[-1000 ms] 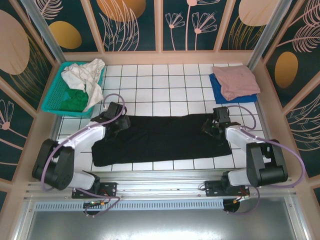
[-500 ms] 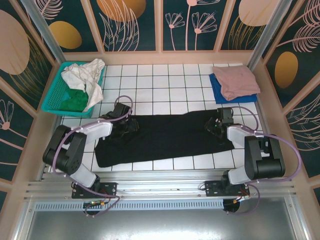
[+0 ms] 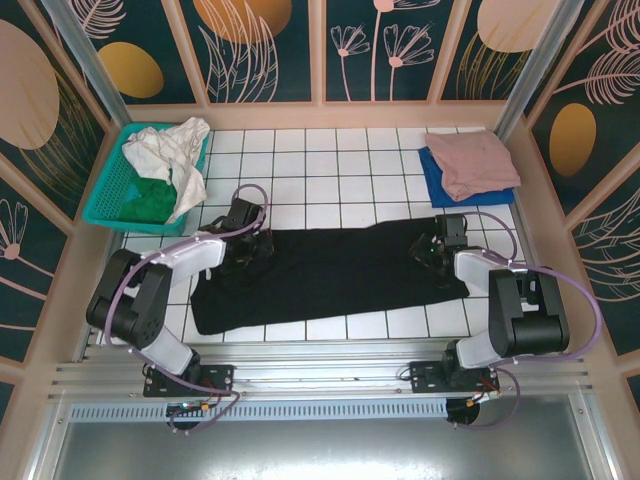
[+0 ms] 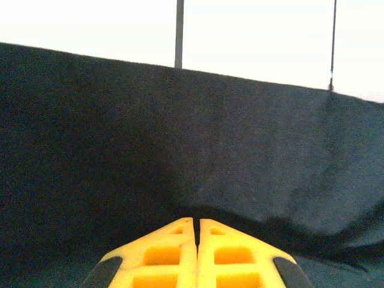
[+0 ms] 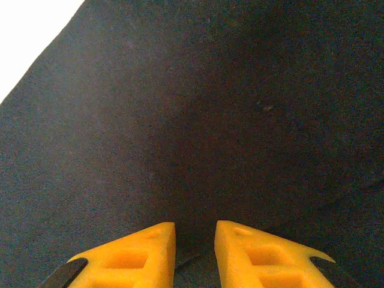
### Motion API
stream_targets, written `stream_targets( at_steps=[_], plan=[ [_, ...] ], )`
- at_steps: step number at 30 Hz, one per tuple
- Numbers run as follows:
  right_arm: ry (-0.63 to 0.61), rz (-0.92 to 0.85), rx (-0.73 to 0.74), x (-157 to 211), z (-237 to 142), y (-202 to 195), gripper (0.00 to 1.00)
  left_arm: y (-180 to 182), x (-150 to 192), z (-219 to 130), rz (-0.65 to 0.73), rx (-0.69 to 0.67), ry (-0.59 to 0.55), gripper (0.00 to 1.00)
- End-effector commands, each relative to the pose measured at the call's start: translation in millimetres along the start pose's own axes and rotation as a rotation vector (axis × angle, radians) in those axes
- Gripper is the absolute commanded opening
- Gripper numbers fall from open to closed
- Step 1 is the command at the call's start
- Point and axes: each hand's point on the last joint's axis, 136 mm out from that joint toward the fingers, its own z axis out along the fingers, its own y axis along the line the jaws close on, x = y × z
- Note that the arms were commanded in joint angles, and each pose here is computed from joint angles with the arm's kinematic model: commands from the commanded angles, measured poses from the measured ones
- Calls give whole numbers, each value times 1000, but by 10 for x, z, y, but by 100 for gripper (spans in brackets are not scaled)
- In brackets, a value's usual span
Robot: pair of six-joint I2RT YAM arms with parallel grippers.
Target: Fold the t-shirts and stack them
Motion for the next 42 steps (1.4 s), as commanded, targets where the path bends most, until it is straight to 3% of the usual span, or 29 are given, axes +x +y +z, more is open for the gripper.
stream_targets(
  at_steps=[1, 6, 16, 22, 25, 27, 31, 34, 37, 42],
  plan=[
    [39, -1, 104, 114, 20, -250, 26, -143, -28, -344, -10, 6, -49, 0],
    [27, 4, 102, 63, -7, -254, 26, -445, 258, -530, -30, 60, -45, 0],
    [-11, -19, 104, -153, -5, -172, 26, -856, 1101, -445, -82, 175, 74, 4],
    [-43, -52, 98, -387, -83, 8, 25, -1121, 1248, -528, -72, 222, 98, 25],
    [-64, -59, 70, -428, -160, 103, 25, -1232, 1353, -595, -70, 266, 121, 53],
    [-79, -67, 42, -438, -224, 218, 25, -1233, 1377, -654, -71, 290, 123, 60],
    [-146, -116, -4, -347, -326, 576, 25, -1081, 1185, -888, -40, 248, 14, 78],
    [-138, -157, -60, -180, -290, 839, 25, -855, 946, -1079, -4, 125, -88, 91],
    [-97, -178, -53, -43, -139, 892, 25, -511, 713, -1125, -33, 17, -158, 94],
    [-41, -193, 37, 96, 92, 699, 25, -472, 729, -730, -27, 73, -122, 91]
  ],
)
